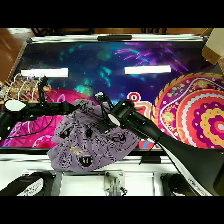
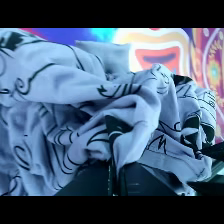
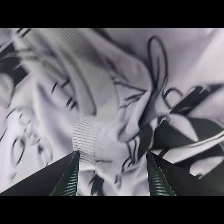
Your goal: Fold the shirts.
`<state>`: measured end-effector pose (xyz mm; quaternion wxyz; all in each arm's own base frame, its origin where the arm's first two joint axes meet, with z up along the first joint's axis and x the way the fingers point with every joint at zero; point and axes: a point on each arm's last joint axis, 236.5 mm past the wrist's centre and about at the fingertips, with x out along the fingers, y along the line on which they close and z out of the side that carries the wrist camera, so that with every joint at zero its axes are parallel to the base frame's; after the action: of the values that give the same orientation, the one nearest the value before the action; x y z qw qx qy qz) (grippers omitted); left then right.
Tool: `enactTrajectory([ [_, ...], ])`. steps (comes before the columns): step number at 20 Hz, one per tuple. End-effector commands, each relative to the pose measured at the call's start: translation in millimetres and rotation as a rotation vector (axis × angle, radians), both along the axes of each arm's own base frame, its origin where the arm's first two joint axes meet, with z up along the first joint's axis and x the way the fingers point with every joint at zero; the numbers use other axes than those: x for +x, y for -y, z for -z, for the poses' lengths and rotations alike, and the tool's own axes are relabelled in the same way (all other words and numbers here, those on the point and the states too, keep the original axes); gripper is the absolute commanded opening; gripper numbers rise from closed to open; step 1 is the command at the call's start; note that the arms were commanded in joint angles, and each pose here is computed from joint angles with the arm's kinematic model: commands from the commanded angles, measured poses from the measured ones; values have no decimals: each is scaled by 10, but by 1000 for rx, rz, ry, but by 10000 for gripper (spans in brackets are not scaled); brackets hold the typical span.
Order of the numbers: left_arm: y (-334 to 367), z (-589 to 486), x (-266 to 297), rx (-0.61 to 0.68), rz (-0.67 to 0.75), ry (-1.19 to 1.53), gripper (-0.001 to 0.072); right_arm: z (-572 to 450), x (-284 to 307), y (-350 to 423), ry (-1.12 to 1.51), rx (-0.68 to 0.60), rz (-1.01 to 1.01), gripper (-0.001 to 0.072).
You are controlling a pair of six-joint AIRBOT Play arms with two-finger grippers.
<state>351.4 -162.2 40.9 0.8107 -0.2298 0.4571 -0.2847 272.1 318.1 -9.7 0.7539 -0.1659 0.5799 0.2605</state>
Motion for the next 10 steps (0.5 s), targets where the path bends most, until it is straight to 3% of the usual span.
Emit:
enactTrajectory([
  [1, -99, 11, 34, 5, -18, 3, 68, 184, 64, -73, 22, -20, 52, 536],
  [5, -131, 51, 20, 37, 2, 14, 68, 247, 16, -92, -10, -18, 71, 525],
  [7, -137, 58, 18, 42, 3, 14, 68, 259, -21, -56, -32, -28, 106, 84],
  [10, -308, 170, 10, 127, 10, 16, 68, 153, 53, 282, 21, -168, 69, 92],
])
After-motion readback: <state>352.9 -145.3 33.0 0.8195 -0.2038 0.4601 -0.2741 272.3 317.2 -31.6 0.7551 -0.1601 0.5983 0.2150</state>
